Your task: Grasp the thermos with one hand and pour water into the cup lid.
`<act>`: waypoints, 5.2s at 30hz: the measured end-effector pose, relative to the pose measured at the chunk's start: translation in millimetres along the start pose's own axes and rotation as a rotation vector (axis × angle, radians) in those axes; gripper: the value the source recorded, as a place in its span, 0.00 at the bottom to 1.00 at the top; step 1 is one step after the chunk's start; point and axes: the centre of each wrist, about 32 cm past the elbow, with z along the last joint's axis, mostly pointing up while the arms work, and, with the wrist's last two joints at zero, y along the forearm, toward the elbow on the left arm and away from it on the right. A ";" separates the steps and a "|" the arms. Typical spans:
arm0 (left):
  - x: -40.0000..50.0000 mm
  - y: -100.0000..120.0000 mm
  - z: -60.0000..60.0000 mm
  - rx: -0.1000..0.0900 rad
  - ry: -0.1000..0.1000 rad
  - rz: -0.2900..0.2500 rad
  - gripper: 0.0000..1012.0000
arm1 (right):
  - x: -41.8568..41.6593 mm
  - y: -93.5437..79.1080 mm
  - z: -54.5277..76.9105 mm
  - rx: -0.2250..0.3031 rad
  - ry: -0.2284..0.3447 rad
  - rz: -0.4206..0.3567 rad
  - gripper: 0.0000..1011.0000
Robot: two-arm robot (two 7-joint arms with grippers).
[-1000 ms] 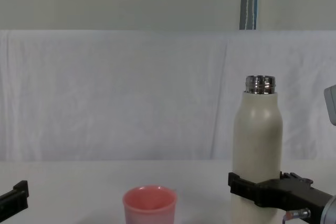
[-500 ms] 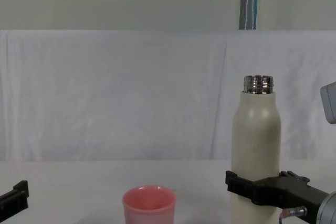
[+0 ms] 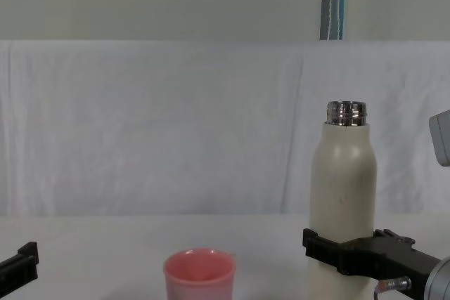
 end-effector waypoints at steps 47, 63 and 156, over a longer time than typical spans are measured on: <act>0.0 0.0 0.0 0.000 0.000 0.000 0.99 | 1.8 -29.3 40.1 0.079 -0.088 0.035 0.94; 0.0 0.0 0.0 0.000 0.000 0.000 0.99 | 3.0 -41.3 49.4 0.106 -0.128 0.030 0.94; 0.0 0.0 0.0 0.000 0.000 0.000 0.99 | -15.6 -29.0 -5.2 0.031 -0.979 -0.070 0.94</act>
